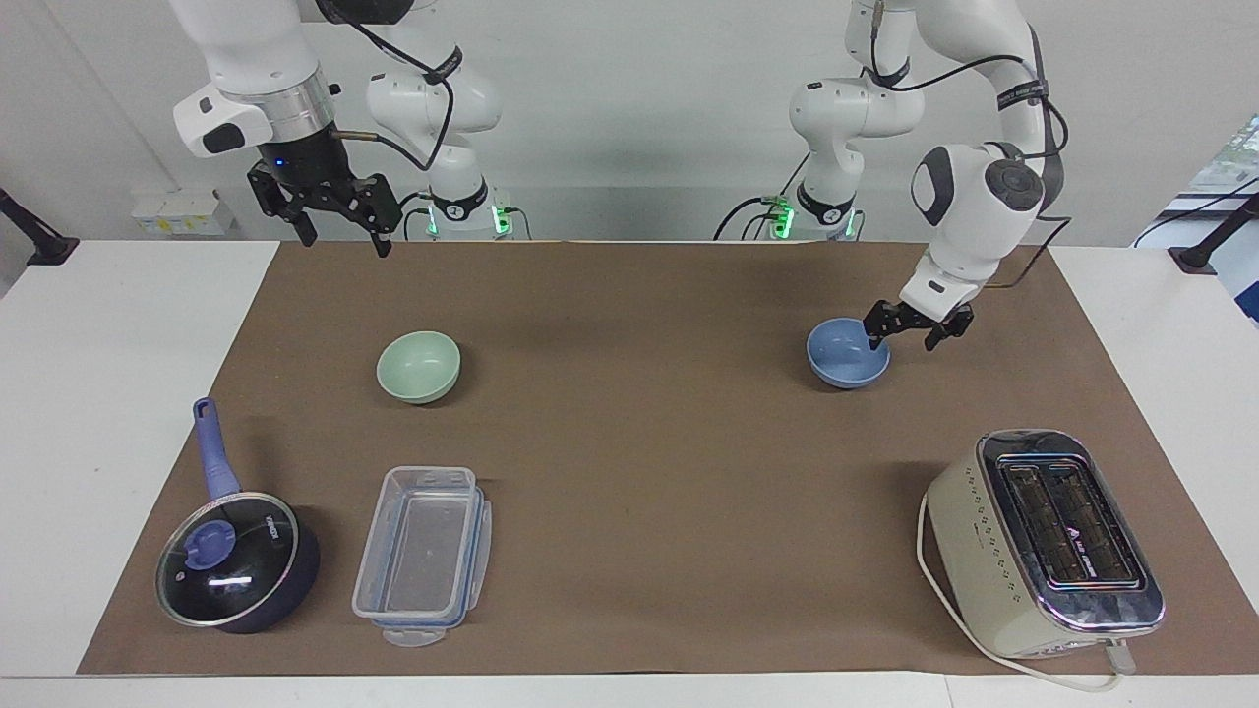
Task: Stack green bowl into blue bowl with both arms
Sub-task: 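Reach the left gripper to the rim of the light blue bowl, then grasp the blue bowl rim and slide it toward the table center, then release the blue bowl and withdraw the left gripper to rest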
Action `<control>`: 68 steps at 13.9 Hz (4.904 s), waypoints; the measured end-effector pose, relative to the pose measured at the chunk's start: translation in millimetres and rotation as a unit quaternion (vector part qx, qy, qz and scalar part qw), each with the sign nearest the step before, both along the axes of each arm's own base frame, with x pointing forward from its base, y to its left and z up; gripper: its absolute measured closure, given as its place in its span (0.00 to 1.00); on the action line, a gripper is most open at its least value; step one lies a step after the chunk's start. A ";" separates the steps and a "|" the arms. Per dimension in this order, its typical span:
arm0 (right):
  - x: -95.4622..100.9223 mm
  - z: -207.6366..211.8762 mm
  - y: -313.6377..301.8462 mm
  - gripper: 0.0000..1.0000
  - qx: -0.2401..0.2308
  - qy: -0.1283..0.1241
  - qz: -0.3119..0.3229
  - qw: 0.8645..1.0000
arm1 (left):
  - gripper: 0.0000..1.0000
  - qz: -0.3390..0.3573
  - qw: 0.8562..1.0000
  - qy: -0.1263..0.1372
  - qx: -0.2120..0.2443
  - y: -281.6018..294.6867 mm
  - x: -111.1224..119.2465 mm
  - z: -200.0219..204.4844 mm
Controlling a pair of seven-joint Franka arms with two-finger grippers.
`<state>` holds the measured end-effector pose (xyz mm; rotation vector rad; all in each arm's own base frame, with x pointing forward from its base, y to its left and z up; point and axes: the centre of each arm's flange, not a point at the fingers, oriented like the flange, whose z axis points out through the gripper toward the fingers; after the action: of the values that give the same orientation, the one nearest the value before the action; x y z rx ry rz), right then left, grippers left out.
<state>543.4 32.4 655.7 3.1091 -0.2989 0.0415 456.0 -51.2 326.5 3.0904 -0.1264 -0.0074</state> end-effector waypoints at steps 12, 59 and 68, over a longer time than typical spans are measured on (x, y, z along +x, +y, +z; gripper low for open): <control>0.8 0.0 -18.1 0.00 0.000 0.000 -0.016 1.000 | 0.95 0.002 1.000 0.013 -0.006 -1.4 18.8 37.0; 7.9 -3.2 -36.9 0.00 -0.001 -0.019 0.000 1.000 | 0.00 0.059 0.994 0.046 -0.073 -159.8 43.6 118.6; 7.6 -112.2 -115.5 0.00 0.002 0.026 0.049 0.998 | 0.00 0.024 0.999 -0.003 -0.025 2.7 97.1 191.3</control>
<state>551.0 -83.1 543.5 3.1195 -0.1454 -0.0380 553.0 -48.5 517.7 3.0435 -0.0519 0.0066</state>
